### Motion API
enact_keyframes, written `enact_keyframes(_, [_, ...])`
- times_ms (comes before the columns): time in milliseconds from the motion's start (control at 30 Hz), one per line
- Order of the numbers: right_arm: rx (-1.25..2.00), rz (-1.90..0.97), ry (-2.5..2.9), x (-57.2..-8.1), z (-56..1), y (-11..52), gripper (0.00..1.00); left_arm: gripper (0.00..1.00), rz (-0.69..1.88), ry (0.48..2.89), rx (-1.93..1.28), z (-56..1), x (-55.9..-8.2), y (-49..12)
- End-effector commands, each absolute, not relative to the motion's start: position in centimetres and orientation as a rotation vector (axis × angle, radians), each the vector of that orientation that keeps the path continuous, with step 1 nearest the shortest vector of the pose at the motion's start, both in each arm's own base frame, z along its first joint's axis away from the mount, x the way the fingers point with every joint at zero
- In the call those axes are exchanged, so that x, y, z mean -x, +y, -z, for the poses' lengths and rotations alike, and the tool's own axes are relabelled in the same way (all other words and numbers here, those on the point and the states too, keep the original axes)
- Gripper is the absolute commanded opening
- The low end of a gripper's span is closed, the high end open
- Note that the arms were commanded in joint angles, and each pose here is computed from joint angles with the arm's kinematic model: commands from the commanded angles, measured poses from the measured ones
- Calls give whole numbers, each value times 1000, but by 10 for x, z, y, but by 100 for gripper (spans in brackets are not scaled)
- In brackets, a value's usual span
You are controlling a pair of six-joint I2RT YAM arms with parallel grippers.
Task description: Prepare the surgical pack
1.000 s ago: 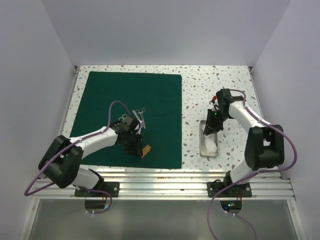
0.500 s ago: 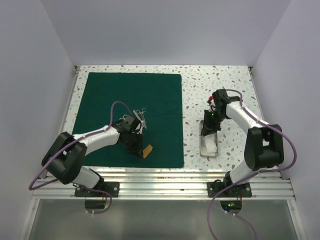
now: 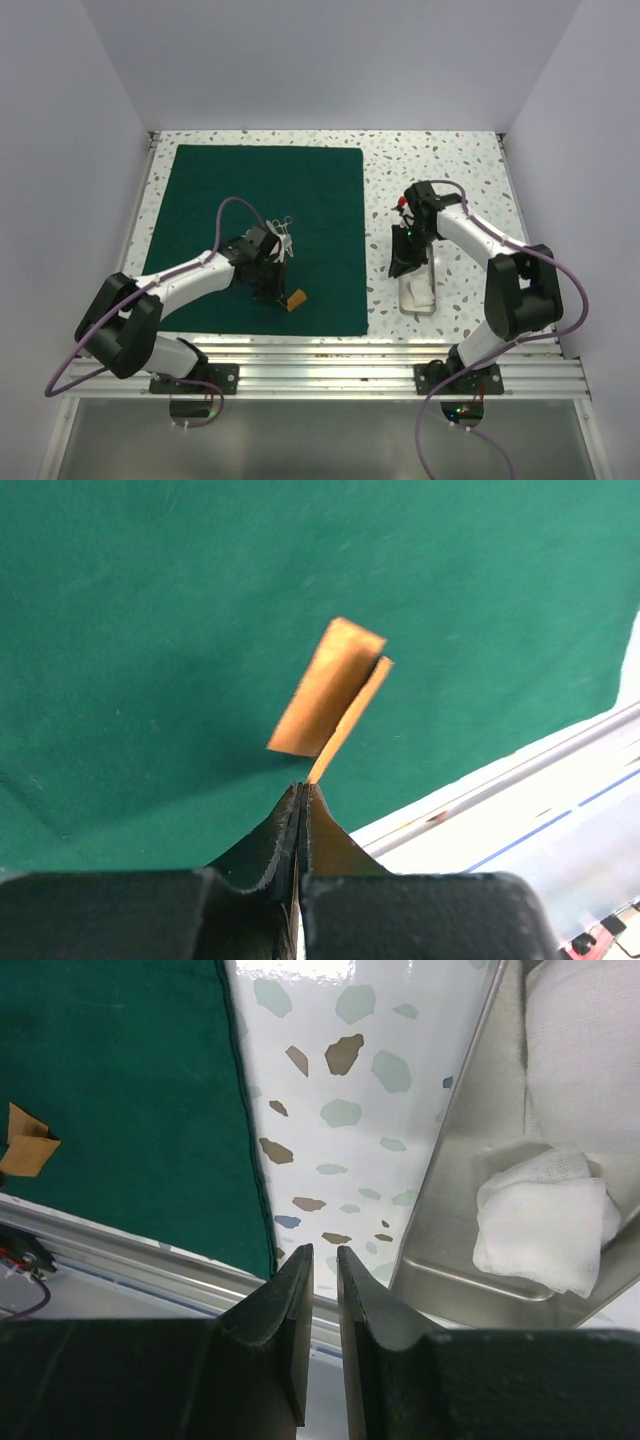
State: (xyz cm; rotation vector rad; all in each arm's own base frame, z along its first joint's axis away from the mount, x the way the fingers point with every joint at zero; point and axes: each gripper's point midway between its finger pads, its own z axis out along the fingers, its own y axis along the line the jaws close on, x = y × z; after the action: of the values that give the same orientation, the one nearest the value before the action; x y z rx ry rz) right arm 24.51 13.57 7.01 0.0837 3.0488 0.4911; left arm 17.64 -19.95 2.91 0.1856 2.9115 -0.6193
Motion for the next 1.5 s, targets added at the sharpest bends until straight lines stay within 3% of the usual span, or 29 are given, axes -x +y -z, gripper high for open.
enact_keyframes(0, [-67,-548,3036,-248,-76,150,20,0,681,2810,-180,-59,-192,-212])
enact_keyframes(333, [-80,-830,3037,-245,-75,207,25,0,737,2795,-198,-62,-190,-218])
enact_keyframes(400, [-156,-851,3048,-245,-75,224,35,0,741,2795,-202,-61,-189,-217])
enact_keyframes(500, [-254,-939,3051,-249,-79,260,41,0,749,2792,-204,-60,-189,-218])
enact_keyframes(767, [-663,-763,3094,-250,-78,300,44,0,748,2775,-201,-61,-190,-217])
enact_keyframes(933, [-765,-711,3120,-242,-77,322,57,0,768,2770,-201,-60,-186,-218])
enact_keyframes(1467, [-805,-565,3280,-198,-50,369,54,0,806,2743,-208,-63,-186,-222])
